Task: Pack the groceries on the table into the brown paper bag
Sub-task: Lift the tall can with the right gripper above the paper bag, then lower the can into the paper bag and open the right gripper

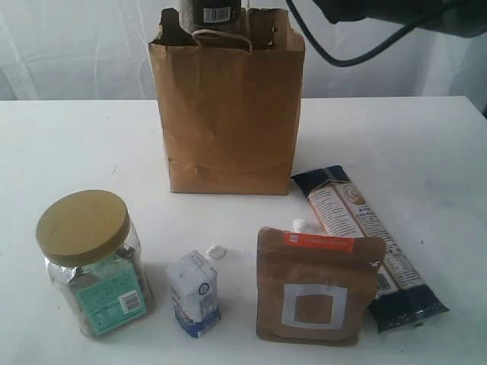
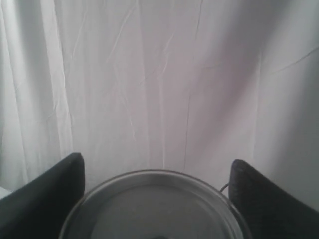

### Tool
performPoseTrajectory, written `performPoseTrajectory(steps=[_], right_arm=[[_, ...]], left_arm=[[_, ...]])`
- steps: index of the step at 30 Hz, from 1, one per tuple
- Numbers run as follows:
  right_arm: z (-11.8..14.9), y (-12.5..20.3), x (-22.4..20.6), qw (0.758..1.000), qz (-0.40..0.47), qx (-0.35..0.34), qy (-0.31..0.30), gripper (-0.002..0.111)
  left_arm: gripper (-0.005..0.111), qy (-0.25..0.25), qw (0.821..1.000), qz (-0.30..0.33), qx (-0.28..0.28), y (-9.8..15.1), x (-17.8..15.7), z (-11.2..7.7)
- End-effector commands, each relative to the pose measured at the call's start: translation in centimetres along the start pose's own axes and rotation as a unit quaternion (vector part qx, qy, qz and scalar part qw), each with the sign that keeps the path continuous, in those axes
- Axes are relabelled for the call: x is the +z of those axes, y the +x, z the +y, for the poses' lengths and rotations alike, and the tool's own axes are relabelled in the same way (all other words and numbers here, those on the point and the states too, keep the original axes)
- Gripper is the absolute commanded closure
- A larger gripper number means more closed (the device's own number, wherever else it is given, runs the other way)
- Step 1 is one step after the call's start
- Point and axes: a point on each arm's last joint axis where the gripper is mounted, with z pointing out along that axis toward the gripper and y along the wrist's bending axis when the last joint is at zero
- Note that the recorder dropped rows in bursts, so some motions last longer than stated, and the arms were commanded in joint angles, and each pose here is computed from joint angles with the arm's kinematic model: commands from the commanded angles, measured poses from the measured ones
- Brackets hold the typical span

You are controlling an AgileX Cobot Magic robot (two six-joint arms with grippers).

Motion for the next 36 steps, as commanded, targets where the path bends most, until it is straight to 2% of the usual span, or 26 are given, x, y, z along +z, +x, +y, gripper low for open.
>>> performPoseTrajectory(steps=[1,7,15,23,36], right_arm=[[-0.7,-2.2,-0.3,0.996,-0.078,-0.016,0.043,0.086],[-1.0,-2.5,-0.4,0.994,-0.096,-0.007,0.058,0.086],[-0.9,-0.8,0.4,0.996,-0.073,-0.02,0.055,0.086],[-0.7,2.5,1.9,0.993,-0.04,-0.095,0.062,0.086],[-1.3,1.7,1.9,0.98,-0.115,-0.116,0.11,0.086]], left_arm=[[0.107,0.003,1.0,-0.004,-0.003,0.0,0.0,0.0],[0.107,0.003,1.0,-0.004,-0.003,0.0,0.0,0.0],[0.107,0.003,1.0,-0.004,-0.003,0.0,0.0,0.0],[0.107,0.003,1.0,-0.004,-0.003,0.0,0.0,0.0],[0.107,0.003,1.0,-0.004,-0.003,0.0,0.0,0.0]])
